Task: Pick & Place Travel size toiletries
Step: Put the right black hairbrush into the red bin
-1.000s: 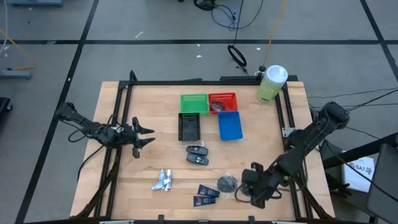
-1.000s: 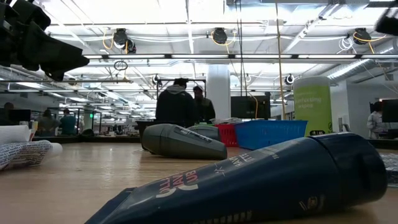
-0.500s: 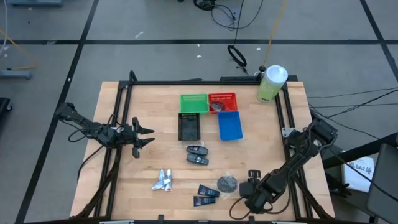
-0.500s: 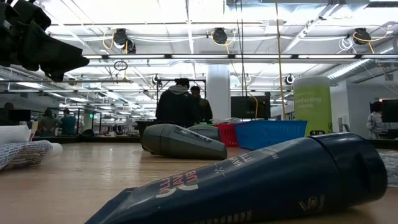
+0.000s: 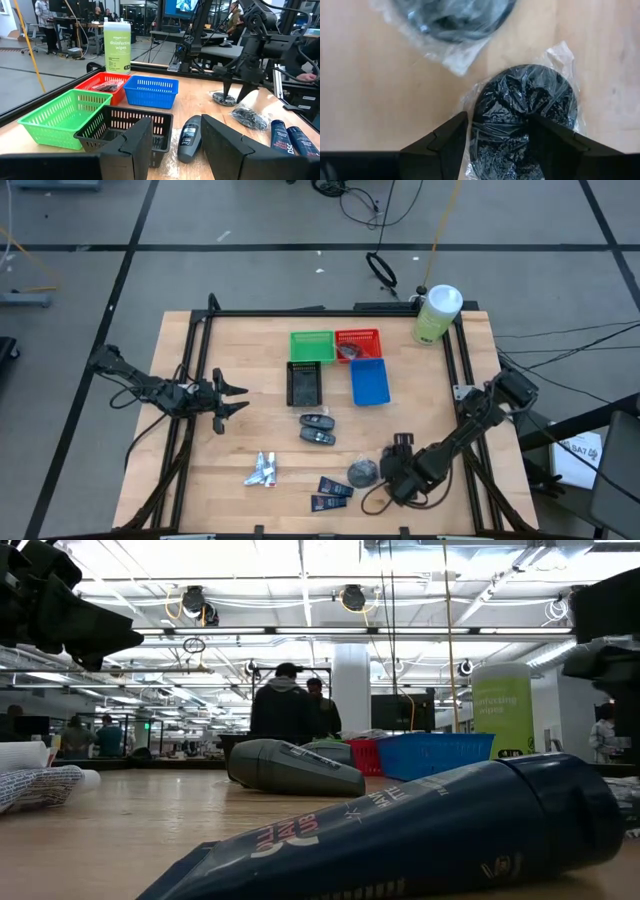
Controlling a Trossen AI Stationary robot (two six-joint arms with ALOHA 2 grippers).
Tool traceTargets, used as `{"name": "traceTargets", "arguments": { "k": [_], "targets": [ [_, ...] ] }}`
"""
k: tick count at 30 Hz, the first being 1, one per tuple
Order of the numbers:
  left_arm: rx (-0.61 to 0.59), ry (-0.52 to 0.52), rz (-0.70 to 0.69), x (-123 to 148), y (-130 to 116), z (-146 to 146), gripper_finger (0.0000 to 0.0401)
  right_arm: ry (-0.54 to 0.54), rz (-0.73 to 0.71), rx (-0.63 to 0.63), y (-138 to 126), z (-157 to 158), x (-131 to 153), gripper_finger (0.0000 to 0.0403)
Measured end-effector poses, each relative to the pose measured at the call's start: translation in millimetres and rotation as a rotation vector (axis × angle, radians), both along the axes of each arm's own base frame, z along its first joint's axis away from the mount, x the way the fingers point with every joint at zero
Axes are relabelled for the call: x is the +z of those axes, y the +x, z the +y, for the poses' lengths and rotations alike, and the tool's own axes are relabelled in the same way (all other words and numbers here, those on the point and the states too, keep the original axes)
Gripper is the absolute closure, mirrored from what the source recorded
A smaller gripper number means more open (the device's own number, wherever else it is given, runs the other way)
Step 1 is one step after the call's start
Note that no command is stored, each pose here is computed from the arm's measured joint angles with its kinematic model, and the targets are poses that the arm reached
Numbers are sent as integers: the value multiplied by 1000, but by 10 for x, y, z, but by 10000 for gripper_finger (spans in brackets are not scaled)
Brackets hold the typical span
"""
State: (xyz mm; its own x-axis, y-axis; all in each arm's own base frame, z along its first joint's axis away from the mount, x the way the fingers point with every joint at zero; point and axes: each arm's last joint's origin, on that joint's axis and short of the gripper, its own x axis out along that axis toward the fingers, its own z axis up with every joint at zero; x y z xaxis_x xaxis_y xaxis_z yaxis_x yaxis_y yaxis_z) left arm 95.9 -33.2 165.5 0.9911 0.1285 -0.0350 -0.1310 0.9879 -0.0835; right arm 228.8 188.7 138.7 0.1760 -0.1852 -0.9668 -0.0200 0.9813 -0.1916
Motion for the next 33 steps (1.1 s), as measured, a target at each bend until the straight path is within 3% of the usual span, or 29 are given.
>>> {"name": "traceTargets", "arguments": {
  "k": [8, 18, 26, 33],
  "targets": [
    [0, 1, 0, 0, 0, 0, 238, 25, 5, 1, 116, -108, -5, 220],
    [0, 1, 0, 0, 0, 0, 238, 19, 2, 42, 151, -133, -11, 330],
    [0, 1, 1, -1, 0, 0, 238, 16, 4, 55, 150, -133, -10, 395],
    [0, 1, 1, -1, 0, 0, 238, 13, 7, 77, 150, -133, -7, 401]
  ]
}}
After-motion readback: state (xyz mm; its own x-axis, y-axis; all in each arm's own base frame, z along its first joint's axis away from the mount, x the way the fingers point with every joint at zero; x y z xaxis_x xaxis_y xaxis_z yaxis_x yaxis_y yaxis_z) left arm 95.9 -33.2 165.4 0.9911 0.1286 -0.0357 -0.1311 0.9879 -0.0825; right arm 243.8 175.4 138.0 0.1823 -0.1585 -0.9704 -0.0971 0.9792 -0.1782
